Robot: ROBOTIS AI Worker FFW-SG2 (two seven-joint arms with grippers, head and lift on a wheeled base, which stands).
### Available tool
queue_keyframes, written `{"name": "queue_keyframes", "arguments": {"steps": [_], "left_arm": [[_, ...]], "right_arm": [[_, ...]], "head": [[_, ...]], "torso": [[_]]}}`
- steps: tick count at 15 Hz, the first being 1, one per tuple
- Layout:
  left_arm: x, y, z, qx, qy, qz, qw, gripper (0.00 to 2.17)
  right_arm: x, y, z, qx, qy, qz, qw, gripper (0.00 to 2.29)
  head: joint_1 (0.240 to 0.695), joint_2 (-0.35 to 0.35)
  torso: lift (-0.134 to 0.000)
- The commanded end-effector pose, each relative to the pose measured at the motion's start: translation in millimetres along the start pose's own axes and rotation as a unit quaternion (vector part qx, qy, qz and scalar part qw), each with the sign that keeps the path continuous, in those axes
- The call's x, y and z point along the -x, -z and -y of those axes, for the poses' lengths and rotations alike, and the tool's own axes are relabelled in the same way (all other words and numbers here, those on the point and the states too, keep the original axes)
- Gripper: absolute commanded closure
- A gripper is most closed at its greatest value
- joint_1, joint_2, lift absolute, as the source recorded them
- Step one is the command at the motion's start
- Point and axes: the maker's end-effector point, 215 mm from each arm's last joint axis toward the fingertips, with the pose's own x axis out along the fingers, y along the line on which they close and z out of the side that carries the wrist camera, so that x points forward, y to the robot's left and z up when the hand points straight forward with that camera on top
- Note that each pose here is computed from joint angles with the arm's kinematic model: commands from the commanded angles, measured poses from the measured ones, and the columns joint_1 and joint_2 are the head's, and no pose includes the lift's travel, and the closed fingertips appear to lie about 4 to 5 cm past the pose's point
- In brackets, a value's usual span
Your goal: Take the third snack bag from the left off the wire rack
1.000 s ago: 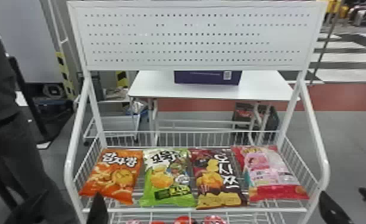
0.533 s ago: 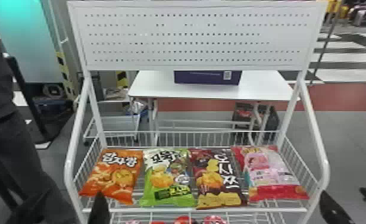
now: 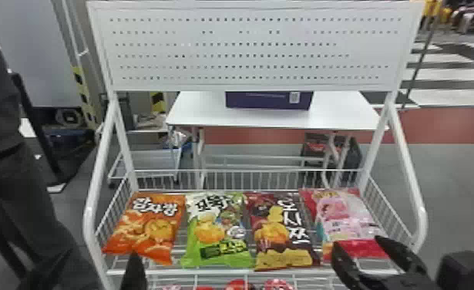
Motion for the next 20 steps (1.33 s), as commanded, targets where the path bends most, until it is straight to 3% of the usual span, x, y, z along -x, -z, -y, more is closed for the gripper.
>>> {"name": "queue_keyframes", "arguments": {"steps": [1, 5, 11, 12, 13, 14, 15, 20], "left_arm": [[0.5, 2.5, 0.3, -0.001, 0.001, -0.002, 1.0000, 0.14], [-0.4, 7.7, 0.0, -0.003, 0.001, -0.006, 1.0000, 0.14], [-1.9, 5.9, -5.4, -0.004, -0.003, -0.004, 1.0000, 0.14], [-1.9, 5.0, -5.2, -0.005, -0.002, -0.002, 1.0000, 0.14], [-2.2, 6.3, -5.3, -0.004, -0.002, -0.004, 1.0000, 0.14], [-3.3, 6.6, -5.3, -0.004, -0.002, -0.004, 1.0000, 0.14], [-3.8, 5.9, -5.8, -0.005, -0.002, -0.003, 1.0000, 0.14], [-5.3, 4.6, -6.6, -0.004, -0.002, -0.002, 1.0000, 0.14]], "right_arm": [[-46.3, 17.5, -31.7, 0.007, -0.018, -0.040, 0.9990, 0.13], [-104.4, 35.6, -69.1, 0.038, -0.042, -0.098, 0.9936, 0.13], [-134.0, 77.1, -74.0, 0.053, -0.043, -0.162, 0.9844, 0.20], [-136.4, 77.1, -74.9, 0.057, -0.045, -0.167, 0.9832, 0.38], [-135.9, 77.7, -78.2, 0.057, -0.051, -0.169, 0.9826, 0.93], [-134.0, 83.0, -75.0, 0.053, -0.049, -0.180, 0.9809, 1.99], [-130.2, 91.0, -73.9, 0.049, -0.052, -0.196, 0.9780, 2.23], [-118.6, 81.3, -89.8, 0.032, -0.077, -0.186, 0.9791, 2.25]], "head": [[0.499, 0.000], [0.499, 0.000], [0.499, 0.000], [0.499, 0.000], [0.499, 0.000], [0.499, 0.000], [0.499, 0.000], [0.499, 0.000]], "torso": [[0.000], [0.000], [0.000], [0.000], [0.000], [0.000], [0.000], [0.000]]}}
